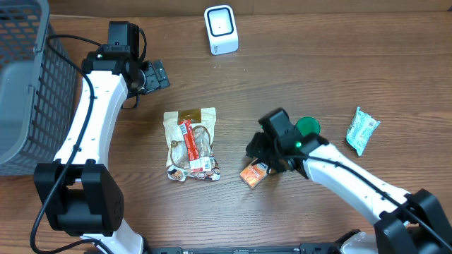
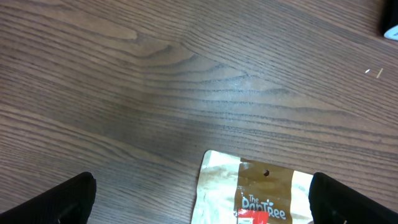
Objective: Scan the item barcode
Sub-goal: 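Grasp the orange Kleenex box with the right gripper, then close the right gripper firmly around the Kleenex box, then lift the Kleenex box with the right gripper and swing it right, then raise the Kleenex box with the right gripper up to the scanner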
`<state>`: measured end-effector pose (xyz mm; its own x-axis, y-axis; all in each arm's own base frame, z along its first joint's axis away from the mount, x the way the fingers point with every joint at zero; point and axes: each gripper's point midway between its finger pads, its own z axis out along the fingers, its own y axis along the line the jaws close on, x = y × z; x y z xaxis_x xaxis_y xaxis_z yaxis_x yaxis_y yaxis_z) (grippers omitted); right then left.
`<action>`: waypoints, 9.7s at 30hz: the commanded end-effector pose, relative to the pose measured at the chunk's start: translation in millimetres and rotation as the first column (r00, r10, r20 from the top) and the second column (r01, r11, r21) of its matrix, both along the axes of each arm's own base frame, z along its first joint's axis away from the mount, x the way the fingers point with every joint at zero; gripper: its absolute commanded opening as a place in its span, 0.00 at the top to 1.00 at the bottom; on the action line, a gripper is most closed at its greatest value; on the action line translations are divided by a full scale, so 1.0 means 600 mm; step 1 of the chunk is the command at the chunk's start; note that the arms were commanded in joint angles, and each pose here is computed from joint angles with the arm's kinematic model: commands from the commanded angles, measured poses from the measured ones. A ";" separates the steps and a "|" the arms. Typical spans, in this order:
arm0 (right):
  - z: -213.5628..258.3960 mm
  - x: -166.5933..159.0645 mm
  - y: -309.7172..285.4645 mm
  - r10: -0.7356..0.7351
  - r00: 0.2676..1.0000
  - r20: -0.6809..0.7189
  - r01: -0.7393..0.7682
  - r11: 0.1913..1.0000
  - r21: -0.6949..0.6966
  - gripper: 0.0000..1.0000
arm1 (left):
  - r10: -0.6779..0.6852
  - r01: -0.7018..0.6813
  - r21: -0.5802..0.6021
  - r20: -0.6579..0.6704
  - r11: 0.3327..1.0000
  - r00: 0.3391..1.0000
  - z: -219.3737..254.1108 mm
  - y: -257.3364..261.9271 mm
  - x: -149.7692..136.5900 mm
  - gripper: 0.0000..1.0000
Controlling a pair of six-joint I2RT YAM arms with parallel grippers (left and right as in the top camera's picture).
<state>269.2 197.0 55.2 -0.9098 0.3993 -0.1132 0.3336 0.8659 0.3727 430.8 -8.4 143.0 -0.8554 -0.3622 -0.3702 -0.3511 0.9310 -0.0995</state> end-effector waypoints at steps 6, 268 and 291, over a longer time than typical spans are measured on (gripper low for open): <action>0.095 0.035 -0.015 -0.017 0.998 0.052 0.022 0.996 -0.088 0.64 | 0.001 -0.001 -0.011 0.040 1.000 0.999 0.024 -0.005 0.007 0.00; 0.475 0.250 -0.025 0.260 0.855 0.449 -0.228 0.966 -0.125 0.96 | 0.001 -0.001 -0.011 0.040 1.000 0.999 0.024 -0.005 0.007 0.00; 0.246 0.538 0.042 0.736 0.622 0.266 -0.143 0.441 -0.886 0.96 | 0.001 0.000 -0.011 0.040 1.000 0.999 0.024 -0.005 0.007 0.00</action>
